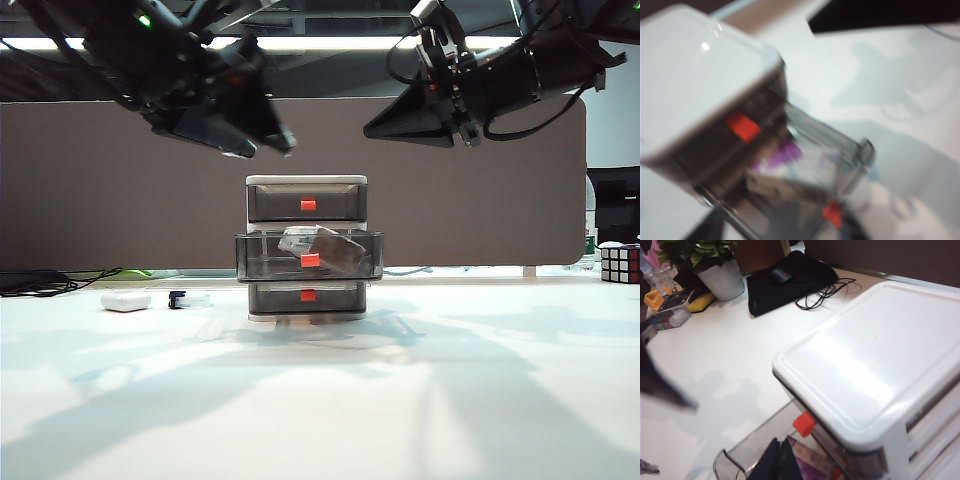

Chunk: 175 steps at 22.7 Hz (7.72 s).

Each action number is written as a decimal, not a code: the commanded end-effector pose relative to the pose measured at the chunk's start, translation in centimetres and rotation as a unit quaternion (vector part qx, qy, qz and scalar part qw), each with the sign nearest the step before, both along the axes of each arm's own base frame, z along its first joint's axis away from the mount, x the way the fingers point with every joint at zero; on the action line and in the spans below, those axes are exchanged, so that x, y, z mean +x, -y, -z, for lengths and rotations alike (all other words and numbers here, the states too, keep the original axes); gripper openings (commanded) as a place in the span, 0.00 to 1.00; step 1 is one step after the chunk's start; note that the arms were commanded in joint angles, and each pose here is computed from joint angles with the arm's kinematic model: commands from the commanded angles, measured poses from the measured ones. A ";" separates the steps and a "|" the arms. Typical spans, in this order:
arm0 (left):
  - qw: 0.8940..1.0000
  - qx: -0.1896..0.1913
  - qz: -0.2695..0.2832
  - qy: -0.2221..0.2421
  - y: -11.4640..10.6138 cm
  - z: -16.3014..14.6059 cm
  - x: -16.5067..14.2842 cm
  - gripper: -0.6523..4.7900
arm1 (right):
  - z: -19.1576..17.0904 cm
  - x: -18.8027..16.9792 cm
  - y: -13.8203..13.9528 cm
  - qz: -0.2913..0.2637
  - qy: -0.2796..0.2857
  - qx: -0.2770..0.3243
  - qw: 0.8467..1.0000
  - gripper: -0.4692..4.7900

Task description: Open the second layer of the drawer on the table, pick up a pack of napkins on the table and put it in, and finally close the drawer.

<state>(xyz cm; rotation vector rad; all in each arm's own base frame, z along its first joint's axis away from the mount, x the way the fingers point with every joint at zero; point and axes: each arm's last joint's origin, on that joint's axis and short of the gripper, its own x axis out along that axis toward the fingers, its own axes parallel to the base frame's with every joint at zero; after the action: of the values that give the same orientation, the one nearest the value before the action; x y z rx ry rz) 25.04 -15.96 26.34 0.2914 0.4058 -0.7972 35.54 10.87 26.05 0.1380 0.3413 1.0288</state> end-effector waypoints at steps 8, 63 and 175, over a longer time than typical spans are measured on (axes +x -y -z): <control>0.983 -0.001 0.099 -0.157 0.2 2.8 -1.0 0.11 | -1.0 0.9 -2.4 0.023 0.062 0.006 0.998 0.08; 0.988 -0.039 -0.119 0.091 2.6 8.3 7.4 0.11 | 3.7 7.9 -5.3 0.042 -0.018 -0.040 0.998 0.08; 0.929 -0.153 -0.297 0.162 -15.7 10.2 -15.4 0.11 | 10.4 -25.9 9.8 0.415 0.152 -0.092 0.893 0.08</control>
<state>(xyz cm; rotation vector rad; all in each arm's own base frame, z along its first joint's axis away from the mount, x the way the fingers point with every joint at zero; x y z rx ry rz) 9.69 -0.23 15.88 -0.0019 0.0518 -0.1973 9.64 1.06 15.74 -0.0509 0.0777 0.1537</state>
